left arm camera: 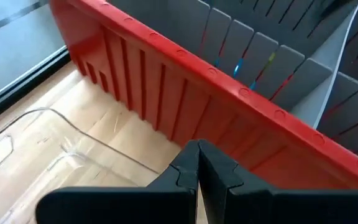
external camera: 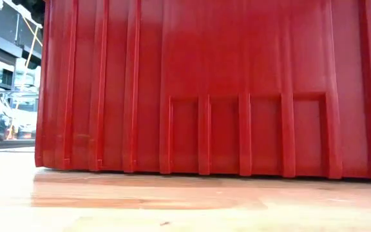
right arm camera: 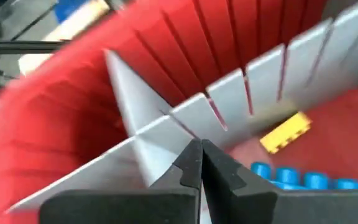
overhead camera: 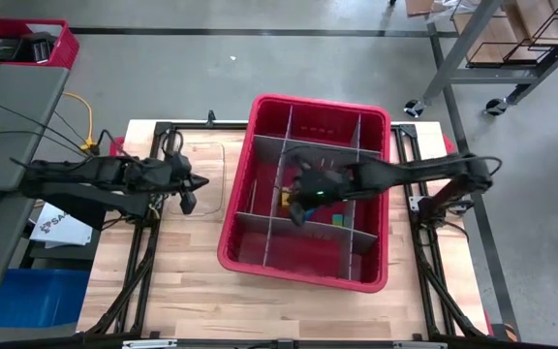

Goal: Sort Items/Unsort Items

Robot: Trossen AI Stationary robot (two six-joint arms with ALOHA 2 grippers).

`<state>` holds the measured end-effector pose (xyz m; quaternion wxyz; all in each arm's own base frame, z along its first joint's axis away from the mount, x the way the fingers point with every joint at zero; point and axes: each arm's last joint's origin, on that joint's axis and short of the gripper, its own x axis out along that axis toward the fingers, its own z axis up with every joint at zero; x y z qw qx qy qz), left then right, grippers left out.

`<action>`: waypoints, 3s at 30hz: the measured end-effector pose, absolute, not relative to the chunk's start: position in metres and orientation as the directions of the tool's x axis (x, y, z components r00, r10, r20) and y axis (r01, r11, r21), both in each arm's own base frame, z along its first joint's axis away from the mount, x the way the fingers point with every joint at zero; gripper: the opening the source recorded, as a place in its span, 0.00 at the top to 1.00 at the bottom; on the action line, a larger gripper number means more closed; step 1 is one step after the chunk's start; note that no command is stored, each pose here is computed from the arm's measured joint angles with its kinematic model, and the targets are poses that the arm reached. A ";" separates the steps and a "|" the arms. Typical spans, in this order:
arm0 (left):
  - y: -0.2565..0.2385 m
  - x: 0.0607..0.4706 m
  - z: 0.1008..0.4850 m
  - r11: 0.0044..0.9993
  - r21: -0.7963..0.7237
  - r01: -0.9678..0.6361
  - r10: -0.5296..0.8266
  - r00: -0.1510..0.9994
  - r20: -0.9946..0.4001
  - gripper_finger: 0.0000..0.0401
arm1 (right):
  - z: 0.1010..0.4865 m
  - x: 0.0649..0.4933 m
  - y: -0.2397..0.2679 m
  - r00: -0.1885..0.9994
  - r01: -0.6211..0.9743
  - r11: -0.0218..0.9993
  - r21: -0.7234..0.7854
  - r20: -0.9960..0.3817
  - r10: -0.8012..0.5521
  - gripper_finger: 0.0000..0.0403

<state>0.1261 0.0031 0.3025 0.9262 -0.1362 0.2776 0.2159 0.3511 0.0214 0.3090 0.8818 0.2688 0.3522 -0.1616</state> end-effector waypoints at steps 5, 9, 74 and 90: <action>0.002 0.136 0.297 0.881 -0.119 -0.457 0.297 0.733 -0.612 1.00 | 0.385 0.322 0.048 0.820 0.263 0.898 0.353 -0.571 -0.016 1.00; 0.001 0.144 0.293 0.880 -0.109 -0.463 0.296 0.712 -0.636 1.00 | 0.393 0.309 0.086 0.720 0.087 0.962 0.258 -0.684 0.119 0.99; 0.001 0.162 0.286 0.856 -0.076 -0.511 0.350 0.681 -0.643 1.00 | 0.459 0.300 0.056 0.547 0.482 0.854 0.195 -0.828 -0.119 1.00; 0.002 0.233 0.321 0.962 0.265 0.062 0.116 0.787 -0.607 1.00 | 0.533 0.204 0.058 0.805 0.559 0.747 0.359 -0.450 -0.386 1.00</action>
